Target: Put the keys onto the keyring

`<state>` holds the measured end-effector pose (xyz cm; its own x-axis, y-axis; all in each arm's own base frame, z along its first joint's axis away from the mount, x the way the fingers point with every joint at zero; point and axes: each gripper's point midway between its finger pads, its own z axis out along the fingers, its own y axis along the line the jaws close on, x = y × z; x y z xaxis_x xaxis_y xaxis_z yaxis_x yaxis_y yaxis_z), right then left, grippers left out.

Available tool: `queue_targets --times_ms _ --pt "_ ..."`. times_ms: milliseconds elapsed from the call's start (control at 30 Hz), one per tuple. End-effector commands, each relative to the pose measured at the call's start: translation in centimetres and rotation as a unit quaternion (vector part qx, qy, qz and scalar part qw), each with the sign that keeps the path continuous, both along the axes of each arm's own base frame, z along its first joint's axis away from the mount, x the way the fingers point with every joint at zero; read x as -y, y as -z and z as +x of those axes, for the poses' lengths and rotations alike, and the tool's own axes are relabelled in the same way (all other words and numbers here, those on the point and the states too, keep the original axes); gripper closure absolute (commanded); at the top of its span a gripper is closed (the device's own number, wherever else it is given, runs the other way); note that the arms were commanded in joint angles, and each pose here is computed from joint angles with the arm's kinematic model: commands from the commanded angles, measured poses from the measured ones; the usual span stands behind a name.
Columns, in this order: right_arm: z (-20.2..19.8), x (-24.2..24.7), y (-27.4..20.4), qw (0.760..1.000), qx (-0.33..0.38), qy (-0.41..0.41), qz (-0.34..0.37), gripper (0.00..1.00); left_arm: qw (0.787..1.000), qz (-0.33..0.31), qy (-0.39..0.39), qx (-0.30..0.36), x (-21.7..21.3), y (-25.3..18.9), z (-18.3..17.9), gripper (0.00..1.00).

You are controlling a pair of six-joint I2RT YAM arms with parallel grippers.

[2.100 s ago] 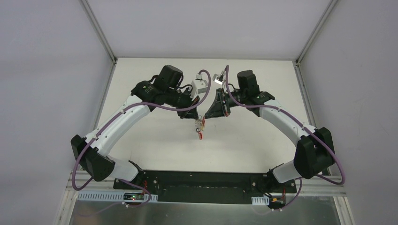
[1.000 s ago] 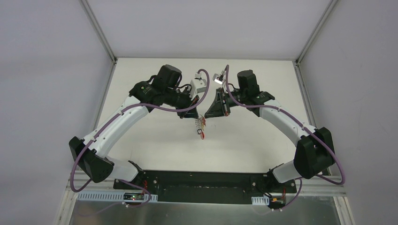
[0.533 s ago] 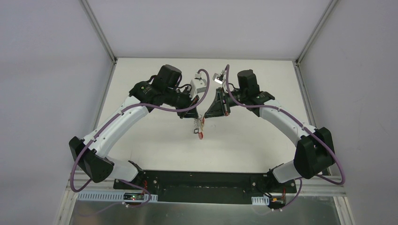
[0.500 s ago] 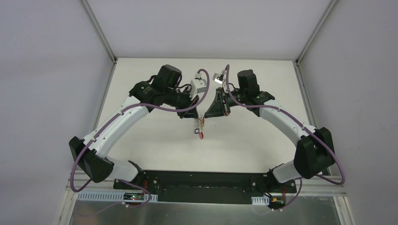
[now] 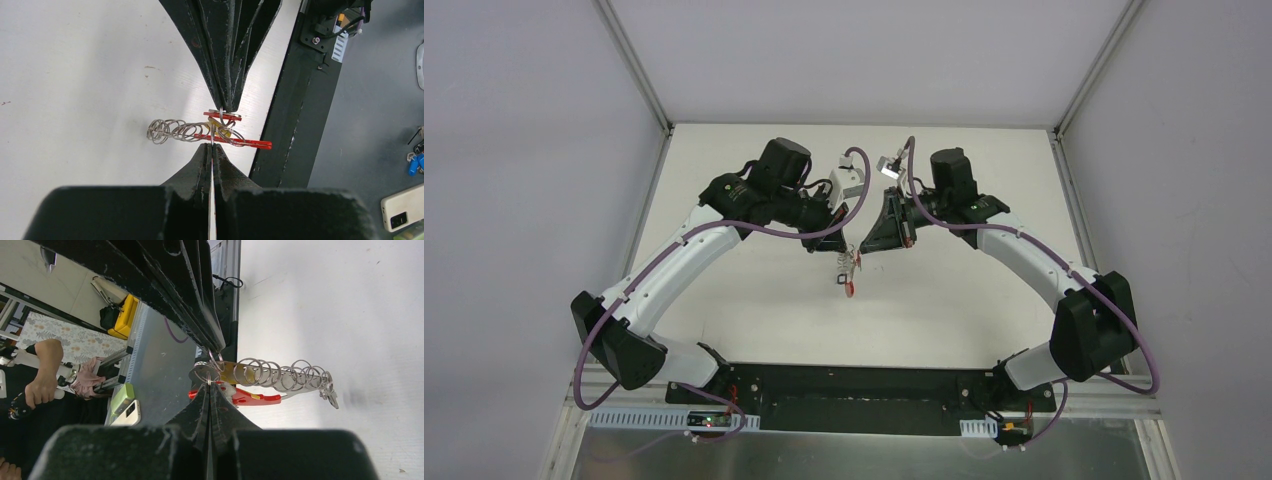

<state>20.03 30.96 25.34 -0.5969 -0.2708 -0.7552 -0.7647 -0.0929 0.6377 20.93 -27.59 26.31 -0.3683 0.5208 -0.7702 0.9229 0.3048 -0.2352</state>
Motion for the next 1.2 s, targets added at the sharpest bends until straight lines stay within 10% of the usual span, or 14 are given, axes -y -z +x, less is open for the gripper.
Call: queue_targets --times_ms 0,1167 --pt "-1.1 0.0 -2.1 0.999 0.019 -0.024 0.028 1.0 1.0 -0.023 0.006 0.02 0.5 -1.5 -0.2 1.0" --pt "0.4 -0.8 -0.3 1.0 0.026 0.007 0.001 1.0 0.999 -0.027 0.009 0.018 0.5 -1.7 -0.5 1.0"
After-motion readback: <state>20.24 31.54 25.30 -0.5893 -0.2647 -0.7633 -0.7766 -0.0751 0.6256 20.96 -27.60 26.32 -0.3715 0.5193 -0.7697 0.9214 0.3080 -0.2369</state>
